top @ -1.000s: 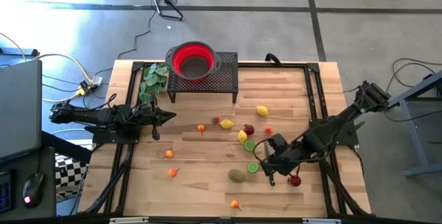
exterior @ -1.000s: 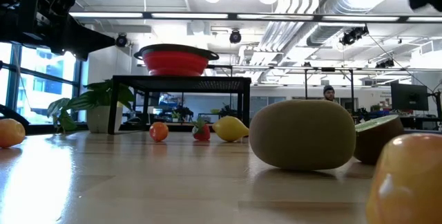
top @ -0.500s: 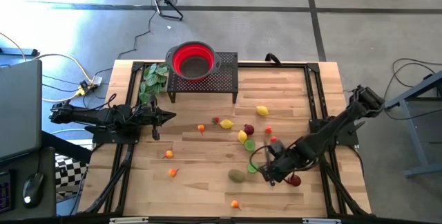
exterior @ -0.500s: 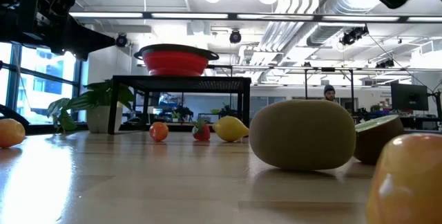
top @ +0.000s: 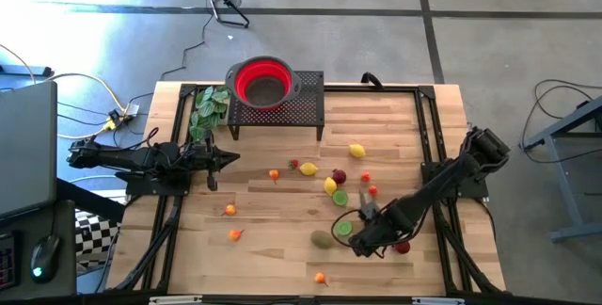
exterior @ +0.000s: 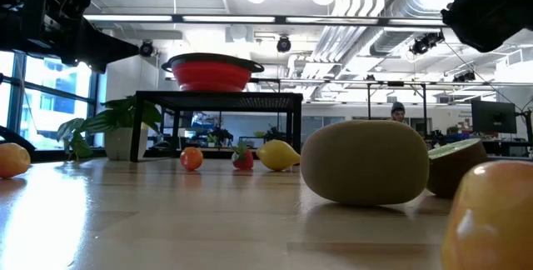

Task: Pick & Place Fruit
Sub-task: Put the black knife on the shelf

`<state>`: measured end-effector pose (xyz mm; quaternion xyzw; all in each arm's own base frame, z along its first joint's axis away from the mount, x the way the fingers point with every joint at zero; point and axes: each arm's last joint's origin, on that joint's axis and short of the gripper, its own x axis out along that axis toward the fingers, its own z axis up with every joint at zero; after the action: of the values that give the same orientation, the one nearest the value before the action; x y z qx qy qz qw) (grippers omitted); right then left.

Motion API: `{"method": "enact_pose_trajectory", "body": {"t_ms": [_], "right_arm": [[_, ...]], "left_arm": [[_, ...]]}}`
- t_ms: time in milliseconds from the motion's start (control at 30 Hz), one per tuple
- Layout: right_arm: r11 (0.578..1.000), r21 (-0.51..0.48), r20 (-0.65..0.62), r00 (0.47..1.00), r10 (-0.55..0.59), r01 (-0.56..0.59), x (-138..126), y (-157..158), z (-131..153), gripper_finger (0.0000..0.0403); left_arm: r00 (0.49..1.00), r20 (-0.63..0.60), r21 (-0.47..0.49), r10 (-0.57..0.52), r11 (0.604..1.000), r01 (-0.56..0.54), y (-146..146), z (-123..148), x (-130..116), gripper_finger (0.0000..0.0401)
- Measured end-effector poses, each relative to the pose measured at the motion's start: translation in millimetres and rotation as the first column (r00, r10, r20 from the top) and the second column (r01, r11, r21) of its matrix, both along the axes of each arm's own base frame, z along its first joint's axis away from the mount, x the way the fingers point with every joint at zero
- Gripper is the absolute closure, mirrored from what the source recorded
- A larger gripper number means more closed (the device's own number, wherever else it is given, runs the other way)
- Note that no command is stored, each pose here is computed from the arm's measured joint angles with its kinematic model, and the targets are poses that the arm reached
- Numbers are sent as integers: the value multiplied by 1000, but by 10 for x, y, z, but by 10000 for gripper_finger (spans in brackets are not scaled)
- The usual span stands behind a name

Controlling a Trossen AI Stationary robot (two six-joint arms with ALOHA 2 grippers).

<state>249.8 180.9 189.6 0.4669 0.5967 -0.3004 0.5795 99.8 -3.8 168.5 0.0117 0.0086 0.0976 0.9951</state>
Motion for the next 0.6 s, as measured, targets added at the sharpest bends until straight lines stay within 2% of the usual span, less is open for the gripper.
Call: {"method": "enact_pose_trajectory", "body": {"t_ms": [100,200,467,600], "right_arm": [[999,-48,24,1000,-9,10,12,1,-29,218],[996,-88,50,999,-11,15,3,11,-36,197],[994,-90,48,997,-52,56,-7,29,-45,202],[995,-93,32,999,-39,41,-9,91,-124,210]], "left_arm": [[1000,-1,0,0,1000,0,0,-1,0,398],[1000,-1,0,-1,1000,1,0,-1,0,398],[1000,-2,0,-1,1000,1,0,-2,0,398],[1000,-2,1,-1,1000,1,0,-2,0,398]]}}
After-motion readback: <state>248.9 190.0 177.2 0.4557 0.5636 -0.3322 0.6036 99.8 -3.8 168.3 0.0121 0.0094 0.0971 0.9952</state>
